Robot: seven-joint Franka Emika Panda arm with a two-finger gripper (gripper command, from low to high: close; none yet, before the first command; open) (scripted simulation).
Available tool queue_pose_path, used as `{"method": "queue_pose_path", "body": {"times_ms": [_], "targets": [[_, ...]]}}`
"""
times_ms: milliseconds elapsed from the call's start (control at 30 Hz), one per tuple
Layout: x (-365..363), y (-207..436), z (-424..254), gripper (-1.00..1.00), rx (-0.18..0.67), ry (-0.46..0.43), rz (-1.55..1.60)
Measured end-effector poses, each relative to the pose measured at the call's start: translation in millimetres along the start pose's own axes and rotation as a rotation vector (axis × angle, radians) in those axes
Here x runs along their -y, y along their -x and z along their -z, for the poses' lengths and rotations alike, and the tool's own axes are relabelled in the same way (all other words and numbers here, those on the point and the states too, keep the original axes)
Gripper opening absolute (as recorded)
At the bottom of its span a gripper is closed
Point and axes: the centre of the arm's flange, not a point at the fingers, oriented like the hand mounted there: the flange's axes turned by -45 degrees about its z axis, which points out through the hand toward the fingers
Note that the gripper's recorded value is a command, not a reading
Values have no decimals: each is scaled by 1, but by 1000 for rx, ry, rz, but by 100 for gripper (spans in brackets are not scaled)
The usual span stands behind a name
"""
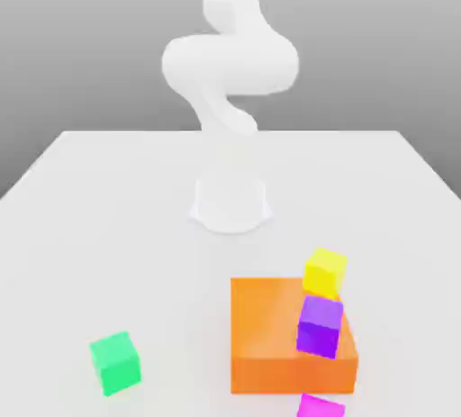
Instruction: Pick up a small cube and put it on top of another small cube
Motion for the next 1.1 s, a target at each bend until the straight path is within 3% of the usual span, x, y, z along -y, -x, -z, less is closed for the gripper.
{"method": "queue_pose_path", "body": {"times_ms": [500, 967, 1100], "targets": [[45, 47, -259, 0, 374, 38, -154], [85, 206, -454, 0, 707, 134, -277], [86, 249, -498, 0, 725, 141, -284]]}}
